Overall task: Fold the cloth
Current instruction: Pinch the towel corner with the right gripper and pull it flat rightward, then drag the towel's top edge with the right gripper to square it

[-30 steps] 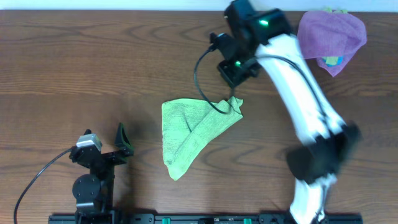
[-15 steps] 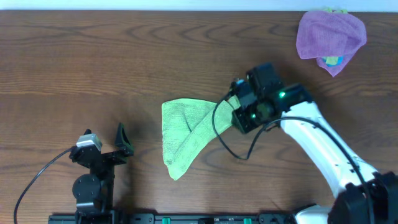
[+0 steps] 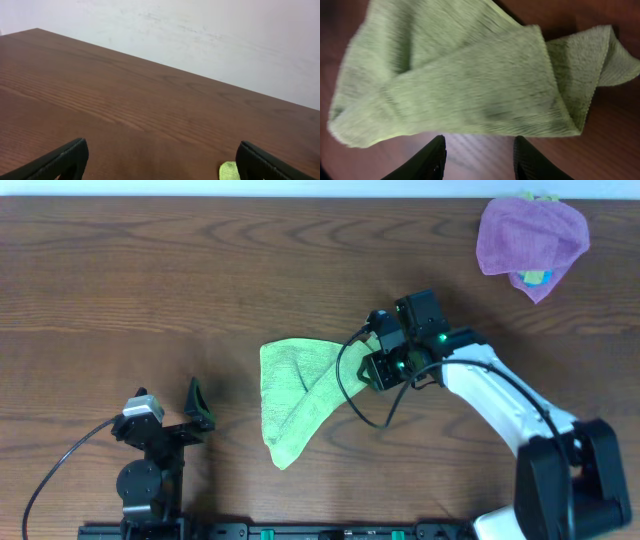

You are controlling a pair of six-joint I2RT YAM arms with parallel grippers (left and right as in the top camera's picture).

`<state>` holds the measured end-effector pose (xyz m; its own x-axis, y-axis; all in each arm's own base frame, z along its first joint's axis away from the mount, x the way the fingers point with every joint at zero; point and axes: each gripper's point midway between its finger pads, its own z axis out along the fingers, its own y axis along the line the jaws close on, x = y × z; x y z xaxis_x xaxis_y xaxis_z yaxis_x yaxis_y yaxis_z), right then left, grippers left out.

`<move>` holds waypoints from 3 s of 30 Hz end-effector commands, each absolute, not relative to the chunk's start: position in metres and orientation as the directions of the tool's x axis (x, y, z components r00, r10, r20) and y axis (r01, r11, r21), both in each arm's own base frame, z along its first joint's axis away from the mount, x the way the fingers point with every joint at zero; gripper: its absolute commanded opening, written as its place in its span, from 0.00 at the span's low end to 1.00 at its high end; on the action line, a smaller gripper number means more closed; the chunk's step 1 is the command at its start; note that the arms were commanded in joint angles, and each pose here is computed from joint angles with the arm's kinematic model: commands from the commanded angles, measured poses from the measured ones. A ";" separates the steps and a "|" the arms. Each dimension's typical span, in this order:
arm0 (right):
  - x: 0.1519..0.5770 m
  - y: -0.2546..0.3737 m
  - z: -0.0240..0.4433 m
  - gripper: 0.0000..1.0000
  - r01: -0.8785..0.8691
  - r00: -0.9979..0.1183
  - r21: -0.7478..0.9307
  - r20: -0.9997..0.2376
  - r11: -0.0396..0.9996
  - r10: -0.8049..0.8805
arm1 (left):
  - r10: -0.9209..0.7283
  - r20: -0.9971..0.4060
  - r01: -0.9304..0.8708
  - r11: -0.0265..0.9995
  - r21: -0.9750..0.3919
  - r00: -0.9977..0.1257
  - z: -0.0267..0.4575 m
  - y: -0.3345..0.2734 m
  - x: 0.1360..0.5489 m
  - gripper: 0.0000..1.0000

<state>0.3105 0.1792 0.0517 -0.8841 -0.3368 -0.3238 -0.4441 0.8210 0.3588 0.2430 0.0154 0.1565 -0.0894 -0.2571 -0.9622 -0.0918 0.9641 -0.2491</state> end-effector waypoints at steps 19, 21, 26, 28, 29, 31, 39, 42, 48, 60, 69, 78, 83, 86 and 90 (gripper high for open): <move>0.336 0.174 0.026 0.42 -0.372 -0.914 0.439 -0.326 0.818 -0.241 | -0.262 -0.956 -0.114 0.962 -0.248 -0.133 0.136 0.017 0.243 0.95; 0.337 0.174 0.025 0.33 -0.371 -0.914 0.439 -0.326 0.818 -0.241 | -0.262 -0.956 -0.114 0.962 -0.248 -0.132 0.136 0.017 0.243 0.95; 0.335 0.174 0.025 0.01 -0.346 -0.926 0.451 -0.308 0.823 -0.220 | -0.262 -0.956 -0.114 0.962 -0.248 -0.132 0.136 0.017 0.243 0.95; 0.329 0.172 0.024 0.01 -0.330 -0.935 0.455 -0.279 0.827 -0.219 | -0.262 -0.956 -0.114 0.962 -0.248 -0.132 0.136 0.017 0.243 0.95; 0.324 0.171 0.025 0.01 -0.317 -0.942 0.457 -0.252 0.831 -0.222 | -0.262 -0.956 -0.114 0.962 -0.248 -0.132 0.136 0.017 0.243 0.95; 0.318 0.169 0.031 0.02 -0.303 -0.950 0.460 -0.219 0.835 -0.224 | -0.262 -0.956 -0.114 0.962 -0.248 -0.132 0.136 0.017 0.243 0.95; 0.299 0.154 0.078 0.01 -0.263 -0.964 0.408 -0.138 0.874 -0.226 | -0.262 -0.956 -0.114 0.962 -0.248 -0.132 0.136 0.017 0.243 0.95; 0.271 0.135 0.084 0.01 -0.204 -0.977 0.347 -0.012 0.915 -0.214 | -0.262 -0.956 -0.114 0.962 -0.248 -0.132 0.136 0.017 0.243 0.95; 0.212 0.116 0.088 0.57 -0.121 -0.948 0.303 0.248 0.945 -0.200 | -0.262 -0.956 -0.114 0.962 -0.248 -0.133 0.136 0.017 0.243 0.95; 0.283 0.137 0.081 0.06 -0.233 -0.972 0.318 -0.067 0.919 -0.224 | -0.262 -0.956 -0.114 0.962 -0.248 -0.133 0.136 0.017 0.243 0.95; 0.331 0.153 0.052 0.01 -0.298 -0.948 0.276 -0.196 0.914 -0.251 | -0.262 -0.956 -0.114 0.962 -0.248 -0.132 0.136 0.017 0.243 0.95; 0.342 0.175 0.024 0.01 -0.393 -0.904 0.118 -0.234 0.912 -0.359 | -0.262 -0.956 -0.114 0.962 -0.248 -0.133 0.136 0.017 0.243 0.95; 0.340 0.202 0.027 0.01 -0.458 -0.869 0.142 -0.280 0.877 -0.408 | -0.262 -0.956 -0.114 0.962 -0.248 -0.132 0.136 0.017 0.243 0.95; 0.338 0.216 0.029 0.01 -0.498 -0.844 0.140 -0.306 0.856 -0.441 | -0.262 -0.956 -0.114 0.962 -0.248 -0.132 0.136 0.017 0.243 0.96; 0.338 0.235 0.031 0.01 -0.544 -0.809 0.136 -0.347 0.828 -0.474 | -0.262 -0.956 -0.114 0.962 -0.248 -0.132 0.136 0.017 0.243 0.95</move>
<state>0.3381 0.2252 0.0291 -0.8349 -0.4419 -0.3280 -0.5072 0.8492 0.1470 0.2430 0.0154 0.1565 -0.0894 -0.2571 -0.9622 -0.0918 0.9641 -0.2491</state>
